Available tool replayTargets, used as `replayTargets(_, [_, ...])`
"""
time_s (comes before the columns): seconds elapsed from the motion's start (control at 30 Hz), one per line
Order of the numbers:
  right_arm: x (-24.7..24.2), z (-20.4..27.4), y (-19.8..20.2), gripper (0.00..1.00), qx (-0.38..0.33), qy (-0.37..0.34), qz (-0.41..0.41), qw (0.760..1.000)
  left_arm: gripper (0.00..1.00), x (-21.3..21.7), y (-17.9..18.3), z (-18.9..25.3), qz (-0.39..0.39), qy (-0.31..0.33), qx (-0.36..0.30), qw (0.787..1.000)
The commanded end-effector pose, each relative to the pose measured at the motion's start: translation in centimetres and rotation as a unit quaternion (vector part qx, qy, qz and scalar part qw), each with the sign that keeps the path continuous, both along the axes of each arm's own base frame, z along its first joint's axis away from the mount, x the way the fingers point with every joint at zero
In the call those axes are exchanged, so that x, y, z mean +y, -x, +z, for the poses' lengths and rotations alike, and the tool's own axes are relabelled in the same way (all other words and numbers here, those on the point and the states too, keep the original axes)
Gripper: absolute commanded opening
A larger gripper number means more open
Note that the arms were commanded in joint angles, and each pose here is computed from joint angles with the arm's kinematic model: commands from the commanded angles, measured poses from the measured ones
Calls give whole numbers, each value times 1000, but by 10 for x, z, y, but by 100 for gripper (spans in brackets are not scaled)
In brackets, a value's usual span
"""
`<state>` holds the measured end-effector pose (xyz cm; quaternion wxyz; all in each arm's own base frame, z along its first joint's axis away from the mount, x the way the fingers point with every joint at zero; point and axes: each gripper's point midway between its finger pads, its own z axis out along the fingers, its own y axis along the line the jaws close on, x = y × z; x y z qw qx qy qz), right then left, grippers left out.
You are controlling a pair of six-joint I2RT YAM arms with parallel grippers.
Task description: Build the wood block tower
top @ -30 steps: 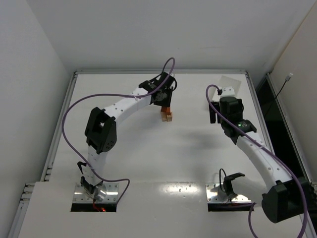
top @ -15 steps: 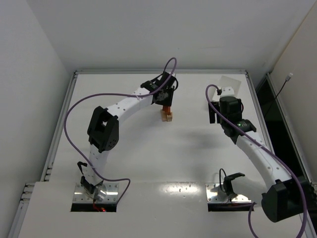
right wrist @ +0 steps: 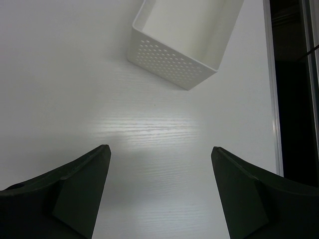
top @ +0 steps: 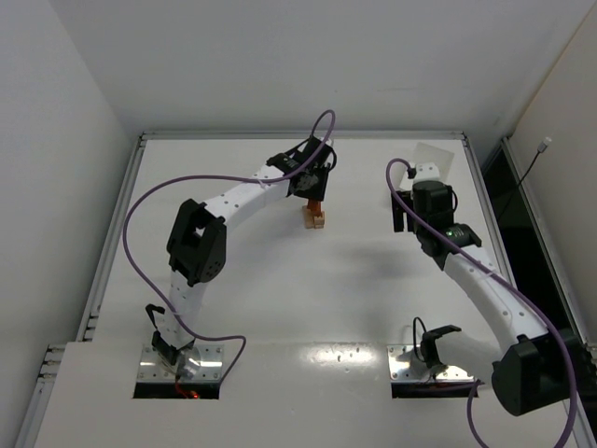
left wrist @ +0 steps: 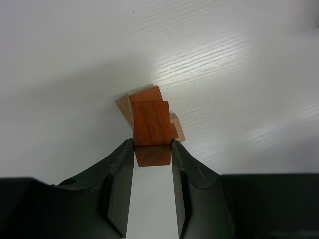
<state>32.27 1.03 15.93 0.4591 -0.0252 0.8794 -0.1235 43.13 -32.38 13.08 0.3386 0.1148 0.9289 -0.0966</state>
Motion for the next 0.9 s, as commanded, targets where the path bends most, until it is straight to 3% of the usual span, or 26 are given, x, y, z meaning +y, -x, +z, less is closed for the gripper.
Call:
replayTargets(0.0, [2,26,-17,79,-45,-20,-7,999,0,-14,-11,19,-10,26,-28,999])
replayTargets(0.3, [3,24,-22,78,-39,-18,-7,999,1,-14,-12,8,-19,26,-16,999])
replayTargets(0.53, [4,23,-24,82,-39,-18,-7,999,18,-14,-17,8,-22,30,-18,999])
replayTargets(0.87, [7,21,-29,81,-34,-20,-3,999,19,-10,-20,8,-18,30,-18,999])
